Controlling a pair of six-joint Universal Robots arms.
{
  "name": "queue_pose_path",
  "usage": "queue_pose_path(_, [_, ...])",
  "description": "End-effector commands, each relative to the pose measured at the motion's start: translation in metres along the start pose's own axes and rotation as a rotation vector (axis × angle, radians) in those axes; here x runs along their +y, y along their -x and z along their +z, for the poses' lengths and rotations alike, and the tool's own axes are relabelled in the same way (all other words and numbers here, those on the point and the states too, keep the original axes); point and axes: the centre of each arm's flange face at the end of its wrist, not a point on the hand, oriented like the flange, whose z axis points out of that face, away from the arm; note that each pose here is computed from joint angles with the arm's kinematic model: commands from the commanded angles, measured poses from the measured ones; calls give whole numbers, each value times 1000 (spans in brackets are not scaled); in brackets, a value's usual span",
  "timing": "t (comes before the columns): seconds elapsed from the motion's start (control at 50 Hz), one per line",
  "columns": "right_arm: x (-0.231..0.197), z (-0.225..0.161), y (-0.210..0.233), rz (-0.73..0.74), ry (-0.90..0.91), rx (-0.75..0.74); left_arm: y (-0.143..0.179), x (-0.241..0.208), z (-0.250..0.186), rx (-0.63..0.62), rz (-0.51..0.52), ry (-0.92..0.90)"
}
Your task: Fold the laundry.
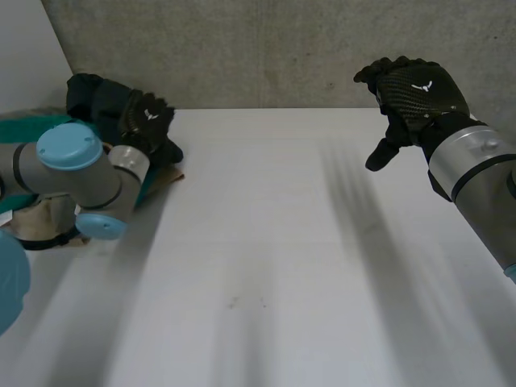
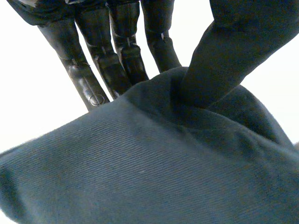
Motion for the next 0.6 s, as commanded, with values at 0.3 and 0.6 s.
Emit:
queue_pose_path(0.3, [1, 4, -9, -35, 4, 27, -105, -194, -163, 501, -796, -122])
queue_pose_path(0.6, [5, 6, -8, -54, 19, 22, -40, -185, -132, 403, -892, -70])
